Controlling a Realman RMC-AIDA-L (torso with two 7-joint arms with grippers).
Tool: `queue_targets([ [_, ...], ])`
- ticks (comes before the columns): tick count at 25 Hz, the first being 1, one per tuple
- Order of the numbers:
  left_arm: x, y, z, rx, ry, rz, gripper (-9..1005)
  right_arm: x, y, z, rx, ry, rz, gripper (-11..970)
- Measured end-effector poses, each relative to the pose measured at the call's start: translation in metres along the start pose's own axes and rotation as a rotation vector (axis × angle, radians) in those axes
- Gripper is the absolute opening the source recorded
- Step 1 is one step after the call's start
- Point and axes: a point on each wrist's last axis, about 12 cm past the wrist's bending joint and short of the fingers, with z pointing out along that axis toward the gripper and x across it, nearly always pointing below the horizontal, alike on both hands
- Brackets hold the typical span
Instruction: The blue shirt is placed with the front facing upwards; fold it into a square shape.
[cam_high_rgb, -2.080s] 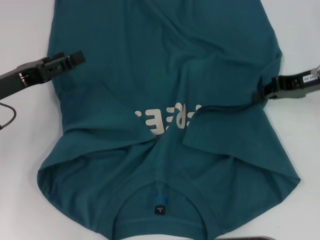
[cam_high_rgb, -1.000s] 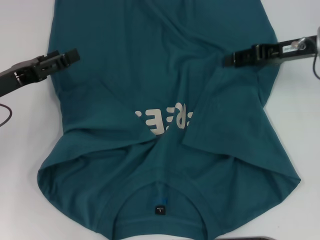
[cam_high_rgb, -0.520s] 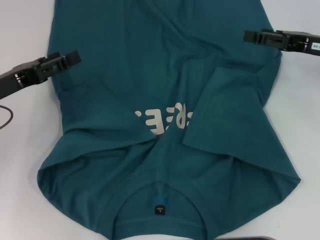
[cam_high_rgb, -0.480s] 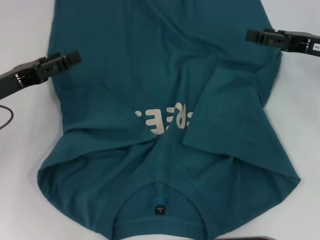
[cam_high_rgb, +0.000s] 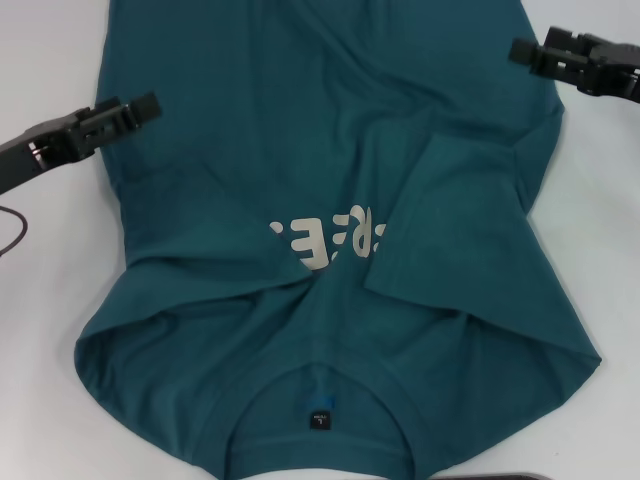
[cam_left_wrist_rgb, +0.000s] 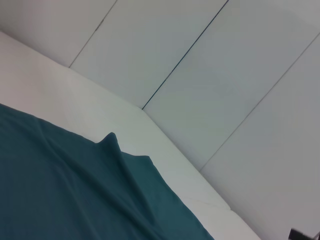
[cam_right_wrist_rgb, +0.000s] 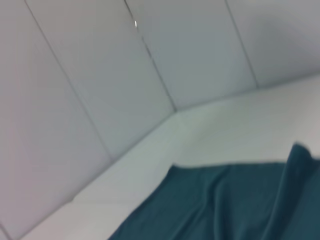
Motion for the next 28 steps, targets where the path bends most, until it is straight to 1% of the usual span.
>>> queue_targets([
  [2,0.001,0.000,-0.001,0.002,0.004,0.001,916,0.003,0.001,0.000,0.015,-0.042,-0.013,908],
  [3,0.002,0.000,-0.001,0.003,0.004,0.001,916,0.004,-0.001,-0.003,0.050,-0.092,-0.007,907],
  [4,0.002,-0.001,-0.002,0.009,0.003,0.001,916,0.004,-0.001,-0.003,0.050,-0.092,-0.007,907],
  [7,0.002,-0.003,-0.006,0.028,-0.011,-0.002,914,0.005,-0.003,-0.010,0.078,-0.155,0.006,906],
  [10,0.004,-0.004,-0.011,0.033,-0.020,-0.014,913,0.008,-0.002,-0.016,0.067,-0.166,0.011,906],
  [13,0.008,-0.003,-0.020,0.034,0.000,-0.025,911,0.013,0.000,-0.022,0.055,-0.156,0.015,905],
  [16,0.012,-0.004,-0.033,0.052,0.029,-0.029,910,0.018,0.000,-0.031,0.059,-0.164,0.039,906],
  [19,0.019,-0.007,-0.054,0.087,0.084,-0.038,908,0.021,0.002,-0.037,0.041,-0.161,0.064,908],
  [21,0.026,-0.008,-0.067,0.096,0.134,-0.053,907,0.023,0.003,-0.039,0.026,-0.158,0.103,908],
  [22,0.028,-0.008,-0.072,0.094,0.150,-0.059,907,0.023,0.003,-0.039,0.026,-0.158,0.103,909],
  [23,0.035,-0.007,-0.083,0.076,0.186,-0.078,907,0.023,0.004,-0.039,0.022,-0.157,0.111,909],
  [24,0.035,-0.007,-0.083,0.076,0.186,-0.078,907,0.023,0.004,-0.039,0.016,-0.155,0.119,907],
  [28,0.046,-0.006,-0.102,0.050,0.234,-0.105,908,0.020,0.007,-0.034,-0.011,-0.140,0.135,901],
])
